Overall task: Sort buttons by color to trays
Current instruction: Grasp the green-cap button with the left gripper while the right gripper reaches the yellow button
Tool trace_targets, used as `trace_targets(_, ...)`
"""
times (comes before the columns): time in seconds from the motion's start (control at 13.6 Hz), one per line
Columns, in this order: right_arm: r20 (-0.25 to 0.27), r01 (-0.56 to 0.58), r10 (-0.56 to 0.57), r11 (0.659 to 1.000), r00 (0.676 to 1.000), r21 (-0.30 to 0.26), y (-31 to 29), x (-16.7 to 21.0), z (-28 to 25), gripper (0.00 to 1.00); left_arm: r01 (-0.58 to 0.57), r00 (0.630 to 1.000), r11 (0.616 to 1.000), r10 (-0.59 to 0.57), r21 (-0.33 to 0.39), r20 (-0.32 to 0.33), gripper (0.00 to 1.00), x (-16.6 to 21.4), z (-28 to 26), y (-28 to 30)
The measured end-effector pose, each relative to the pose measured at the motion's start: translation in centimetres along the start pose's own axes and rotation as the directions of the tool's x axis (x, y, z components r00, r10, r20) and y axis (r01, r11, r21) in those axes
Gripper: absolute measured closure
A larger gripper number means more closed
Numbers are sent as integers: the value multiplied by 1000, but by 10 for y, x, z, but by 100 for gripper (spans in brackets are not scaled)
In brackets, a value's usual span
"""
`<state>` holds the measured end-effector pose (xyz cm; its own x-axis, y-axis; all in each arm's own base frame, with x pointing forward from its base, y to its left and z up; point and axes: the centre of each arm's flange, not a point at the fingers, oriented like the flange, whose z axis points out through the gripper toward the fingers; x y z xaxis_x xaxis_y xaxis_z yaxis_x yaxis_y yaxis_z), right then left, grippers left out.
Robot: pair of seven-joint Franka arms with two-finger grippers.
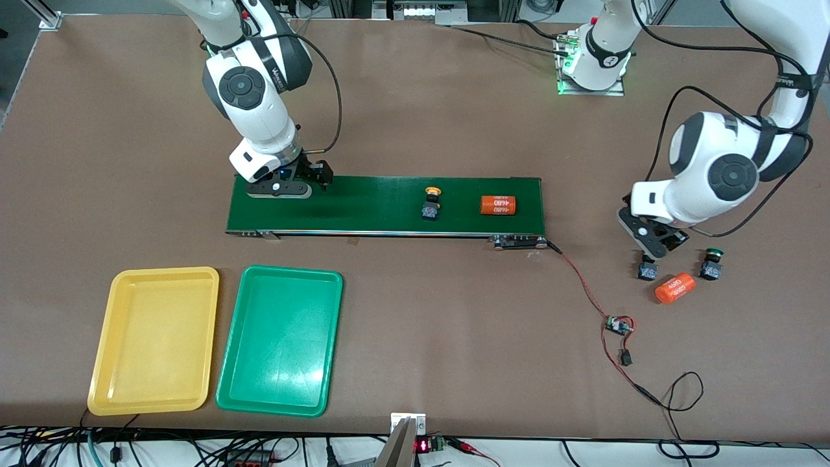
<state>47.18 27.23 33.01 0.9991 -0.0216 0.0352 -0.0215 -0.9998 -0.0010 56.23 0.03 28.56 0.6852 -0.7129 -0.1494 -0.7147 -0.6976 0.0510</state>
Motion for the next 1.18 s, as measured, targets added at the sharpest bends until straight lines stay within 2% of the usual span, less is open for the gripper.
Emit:
trace_targets(0.22, -6, -3, 3, 1000, 1000, 5, -1, 2, -2, 0, 248, 968, 969, -248, -25, -27, 0, 4, 1, -10)
trace_targets(0.37, -4, -10, 10, 1000, 1000, 5, -3, 4, 0, 0, 335, 940, 942, -336, -29, -57, 0, 14, -5, -29)
trace_targets(0.52, 6, 0, 0, 1000, 1000, 3, -8, 0, 5, 0, 382, 921, 923, -384, -44, -72, 0, 13, 3, -62)
trace_targets(0.74, 29, -24, 24, 1000, 999, -1, -24, -10, 20, 0, 420, 903, 904, -425, -82, -58, 0, 14, 36, -93)
trace_targets(1.18, 26, 3, -4, 1000, 1000, 26, -67, -21, 25, 0, 488, 870, 863, -493, -128, -10, 0, 19, 78, -99)
